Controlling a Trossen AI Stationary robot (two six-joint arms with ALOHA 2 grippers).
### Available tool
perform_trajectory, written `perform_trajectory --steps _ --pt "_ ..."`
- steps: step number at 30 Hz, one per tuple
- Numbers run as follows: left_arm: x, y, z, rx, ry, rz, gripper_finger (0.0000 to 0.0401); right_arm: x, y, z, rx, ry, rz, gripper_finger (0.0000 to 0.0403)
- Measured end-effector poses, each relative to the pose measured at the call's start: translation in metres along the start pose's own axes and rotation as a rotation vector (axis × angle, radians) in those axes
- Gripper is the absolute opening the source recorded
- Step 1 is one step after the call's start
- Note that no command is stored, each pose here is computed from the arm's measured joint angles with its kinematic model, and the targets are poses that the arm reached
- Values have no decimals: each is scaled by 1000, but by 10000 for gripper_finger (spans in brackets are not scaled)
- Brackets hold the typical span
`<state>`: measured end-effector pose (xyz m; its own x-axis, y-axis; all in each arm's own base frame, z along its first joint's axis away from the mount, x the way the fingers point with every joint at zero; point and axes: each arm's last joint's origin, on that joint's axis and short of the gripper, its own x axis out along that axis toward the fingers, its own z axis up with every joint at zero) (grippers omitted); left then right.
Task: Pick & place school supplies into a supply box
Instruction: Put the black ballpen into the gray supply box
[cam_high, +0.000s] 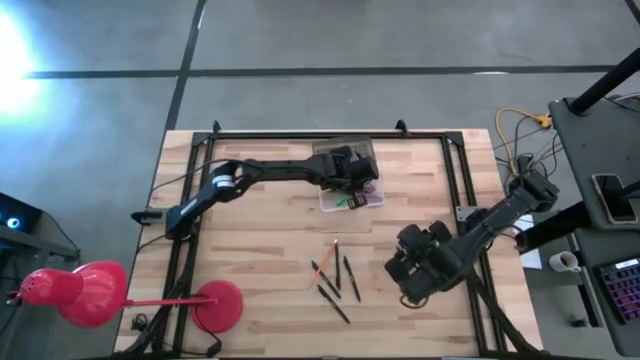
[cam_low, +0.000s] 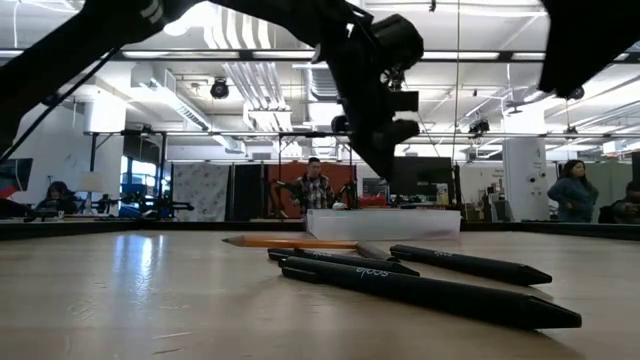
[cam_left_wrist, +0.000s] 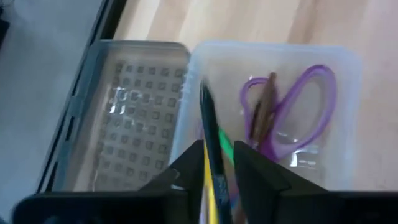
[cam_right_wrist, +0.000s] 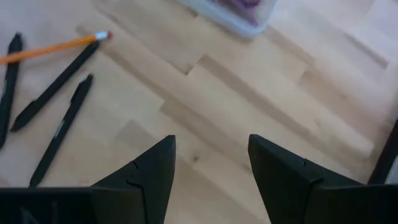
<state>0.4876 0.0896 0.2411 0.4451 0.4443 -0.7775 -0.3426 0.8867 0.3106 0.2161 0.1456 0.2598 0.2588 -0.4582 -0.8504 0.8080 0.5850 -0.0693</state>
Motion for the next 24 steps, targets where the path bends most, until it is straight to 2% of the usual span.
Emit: perform_trajectory --steps 7,9,14,17,21,24 --pt "-20 -5 -9 -22 57 -38 134 -4 2 -14 -35 18 39 194" --pt "-39 -12 -12 -15 65 -51 139 -1 5 -15 -41 25 63 194" --pt "-107 -47 -26 27 -56 -131 137 15 16 -10 -1 33 142 194" --pt "-135 -68 -52 -30 -90 -170 134 25 23 -8 -38 22 202 194" --pt "-164 -83 -94 -218 -126 -224 134 33 29 -3 -58 20 258 190" --pt "-172 -89 -128 -316 -147 -256 134 40 34 3 -53 65 320 185"
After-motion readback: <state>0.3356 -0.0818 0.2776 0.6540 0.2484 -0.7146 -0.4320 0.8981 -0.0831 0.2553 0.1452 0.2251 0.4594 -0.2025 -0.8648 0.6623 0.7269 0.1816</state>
